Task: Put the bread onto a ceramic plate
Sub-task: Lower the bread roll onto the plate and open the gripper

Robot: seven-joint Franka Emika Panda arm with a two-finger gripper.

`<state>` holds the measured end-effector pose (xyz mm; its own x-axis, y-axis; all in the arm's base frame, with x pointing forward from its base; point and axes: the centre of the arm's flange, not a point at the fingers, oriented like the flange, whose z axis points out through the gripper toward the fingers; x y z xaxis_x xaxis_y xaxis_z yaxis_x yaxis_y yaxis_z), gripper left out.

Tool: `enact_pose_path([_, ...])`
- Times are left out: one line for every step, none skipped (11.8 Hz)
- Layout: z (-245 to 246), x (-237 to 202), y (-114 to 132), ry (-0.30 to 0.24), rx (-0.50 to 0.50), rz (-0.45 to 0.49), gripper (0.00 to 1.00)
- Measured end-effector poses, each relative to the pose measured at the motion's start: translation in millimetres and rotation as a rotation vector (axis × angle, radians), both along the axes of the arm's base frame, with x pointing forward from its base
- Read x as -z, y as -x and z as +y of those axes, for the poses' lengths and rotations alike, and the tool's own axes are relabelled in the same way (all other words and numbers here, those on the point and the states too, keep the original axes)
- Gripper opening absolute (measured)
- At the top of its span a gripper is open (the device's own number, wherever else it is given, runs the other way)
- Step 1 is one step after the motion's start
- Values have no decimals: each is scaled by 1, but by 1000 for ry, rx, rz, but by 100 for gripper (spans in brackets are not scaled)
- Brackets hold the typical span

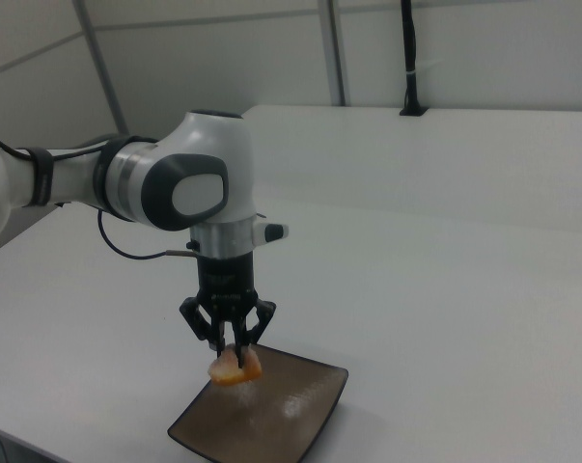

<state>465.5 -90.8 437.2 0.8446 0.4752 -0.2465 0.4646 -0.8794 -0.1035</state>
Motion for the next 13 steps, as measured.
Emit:
enact_pose_path([1, 8, -2, 7, -2, 16, 29])
enact_pose_path([2, 15, -4, 12, -4, 30, 30])
enact_pose_path([3, 20, -5, 17, -6, 42, 32])
enact_pose_path([3, 24, -8, 21, -8, 41, 35])
enact_pose_path([4, 27, -11, 26, -10, 31, 37])
enact_pose_path([4, 29, -12, 29, -11, 26, 36])
enact_pose_path([4, 29, -15, 31, -13, 12, 36])
enact_pose_path([4, 30, -16, 33, -13, 3, 41])
enact_pose_path([5, 30, -17, 33, -14, 4, 46])
enact_pose_path([5, 31, -17, 34, -15, 5, 53])
enact_pose_path([5, 32, -17, 35, -15, 8, 65])
enact_pose_path([6, 34, -17, 36, -16, 12, 79])
enact_pose_path([6, 36, -18, 38, -16, 15, 80])
